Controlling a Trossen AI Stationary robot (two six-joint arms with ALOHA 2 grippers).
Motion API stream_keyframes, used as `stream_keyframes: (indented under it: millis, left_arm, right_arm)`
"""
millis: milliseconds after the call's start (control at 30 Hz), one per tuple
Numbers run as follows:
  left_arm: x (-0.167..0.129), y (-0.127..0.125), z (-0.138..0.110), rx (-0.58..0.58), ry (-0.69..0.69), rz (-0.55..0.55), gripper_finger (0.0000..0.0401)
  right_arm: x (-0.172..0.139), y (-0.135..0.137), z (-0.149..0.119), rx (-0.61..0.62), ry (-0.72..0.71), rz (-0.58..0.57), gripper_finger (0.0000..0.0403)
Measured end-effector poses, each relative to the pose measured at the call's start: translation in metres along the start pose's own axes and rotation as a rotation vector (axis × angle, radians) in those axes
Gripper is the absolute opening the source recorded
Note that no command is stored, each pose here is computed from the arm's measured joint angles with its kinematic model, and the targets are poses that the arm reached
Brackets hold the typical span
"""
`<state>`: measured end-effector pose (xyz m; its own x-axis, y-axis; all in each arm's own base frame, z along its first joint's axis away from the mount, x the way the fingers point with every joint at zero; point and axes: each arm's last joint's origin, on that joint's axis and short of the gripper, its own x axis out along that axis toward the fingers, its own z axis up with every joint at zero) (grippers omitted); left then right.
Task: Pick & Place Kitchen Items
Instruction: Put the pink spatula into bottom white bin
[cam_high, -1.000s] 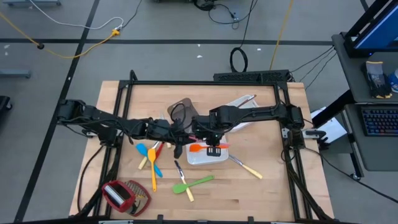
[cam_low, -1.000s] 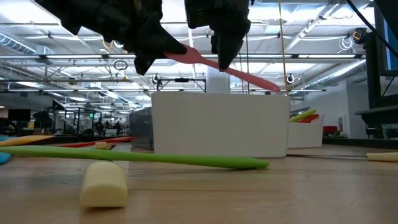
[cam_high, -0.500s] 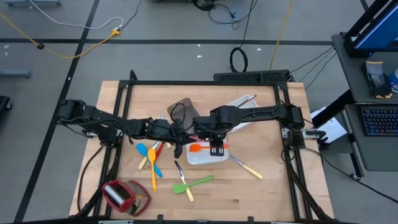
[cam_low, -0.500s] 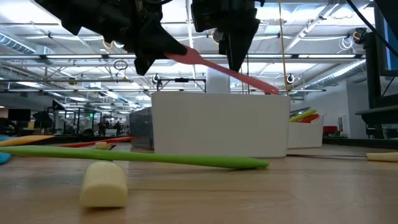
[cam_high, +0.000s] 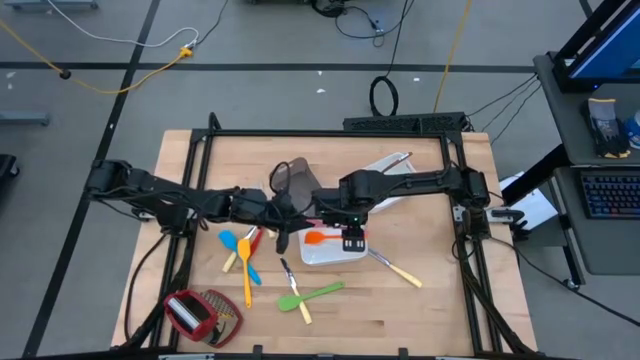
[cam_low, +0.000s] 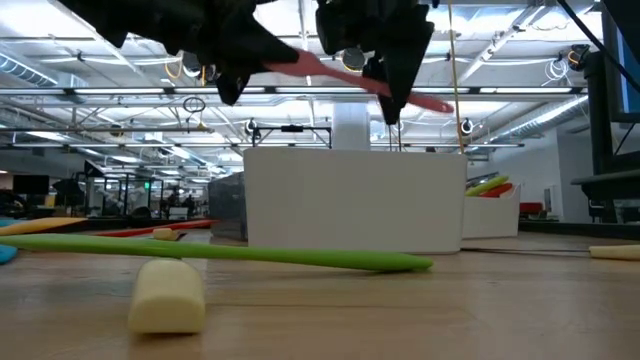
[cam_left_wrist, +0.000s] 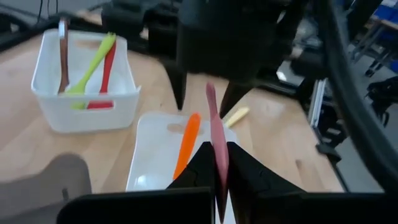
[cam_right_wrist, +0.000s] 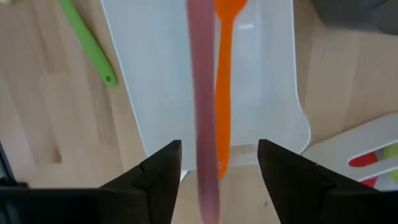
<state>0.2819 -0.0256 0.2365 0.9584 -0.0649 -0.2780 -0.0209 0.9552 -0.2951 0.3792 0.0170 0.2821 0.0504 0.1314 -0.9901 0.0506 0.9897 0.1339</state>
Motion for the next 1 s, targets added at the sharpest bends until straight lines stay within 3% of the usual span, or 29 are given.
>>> stream_keyframes:
  millis: [400,533,833,1000]
  left_arm:
    - [-0.009,-0.003,0.005,0.005,-0.002,-0.004,0.0008]
    - [-0.011,-0.004,0.007,0.006,-0.019,-0.007,0.0008]
    - [-0.012,-0.004,0.005,0.006,0.009,0.001,0.0008]
    - [-0.012,-0.004,0.005,0.006,0.011,0.001,0.0008]
  right_arm:
    - [0.0,-0.001,-0.003,0.005,0.032,-0.013,0.0167]
    - [0.0,-0.003,-0.003,0.005,0.029,-0.08,0.0135]
    - [0.0,-0.003,-0.006,0.006,0.055,-0.08,0.0041]
    - [0.0,-0.003,-0.006,-0.009,0.056,-0.074,0.0026]
